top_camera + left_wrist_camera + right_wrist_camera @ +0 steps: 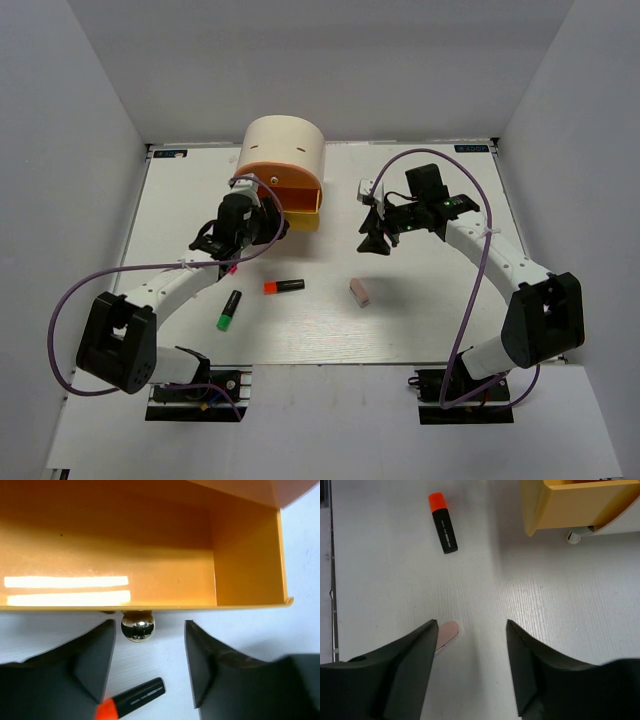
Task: Sort the stationery into containers
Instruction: Open the drawer in the storage box, then pick up the pen from the center of the board, then place the pen in the drawer, then pick up the pen from the center of the board, then place the pen in the drawer.
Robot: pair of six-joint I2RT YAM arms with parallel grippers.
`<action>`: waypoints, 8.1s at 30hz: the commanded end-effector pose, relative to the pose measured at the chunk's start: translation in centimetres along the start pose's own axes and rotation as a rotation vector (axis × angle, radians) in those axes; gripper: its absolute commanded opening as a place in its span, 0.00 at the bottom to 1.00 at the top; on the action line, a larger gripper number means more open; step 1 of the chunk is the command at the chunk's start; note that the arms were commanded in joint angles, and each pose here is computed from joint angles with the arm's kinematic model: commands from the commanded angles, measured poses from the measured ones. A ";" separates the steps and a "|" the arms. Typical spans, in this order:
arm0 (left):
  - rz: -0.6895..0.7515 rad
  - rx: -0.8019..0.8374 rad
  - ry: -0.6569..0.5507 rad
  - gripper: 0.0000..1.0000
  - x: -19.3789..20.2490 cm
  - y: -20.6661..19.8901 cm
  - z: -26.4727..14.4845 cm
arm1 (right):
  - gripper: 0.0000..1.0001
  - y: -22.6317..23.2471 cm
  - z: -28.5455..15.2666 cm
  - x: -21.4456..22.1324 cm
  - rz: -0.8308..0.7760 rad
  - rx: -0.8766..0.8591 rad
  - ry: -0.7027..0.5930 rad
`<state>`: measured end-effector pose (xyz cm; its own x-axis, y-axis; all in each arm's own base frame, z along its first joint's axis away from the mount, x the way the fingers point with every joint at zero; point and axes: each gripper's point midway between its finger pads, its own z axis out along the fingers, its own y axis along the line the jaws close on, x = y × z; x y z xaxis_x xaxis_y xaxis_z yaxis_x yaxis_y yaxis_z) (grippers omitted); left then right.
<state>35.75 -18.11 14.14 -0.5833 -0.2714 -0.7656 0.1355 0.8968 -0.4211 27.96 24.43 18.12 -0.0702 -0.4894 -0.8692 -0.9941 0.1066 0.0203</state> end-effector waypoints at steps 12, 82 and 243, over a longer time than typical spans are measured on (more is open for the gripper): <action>0.053 0.065 -0.024 0.86 -1.6 -1.8 -2.8 | 0.90 3.6 -0.5 -0.9 -0.147 -0.172 -0.056; -0.366 -0.295 -0.050 0.63 4.6 6.7 -24.1 | 0.05 9.1 22.1 6.1 -0.279 -0.318 0.445; -0.555 0.129 -0.570 0.32 -14.4 -3.7 -4.2 | 0.00 -3.6 -1.9 -4.9 0.020 0.307 0.001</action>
<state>40.60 -16.54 27.80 -0.1314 -0.8353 -0.5338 0.0467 0.5327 -0.8450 31.19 24.55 22.32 -0.1193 -0.5041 -0.8554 -0.9213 0.3774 -0.0939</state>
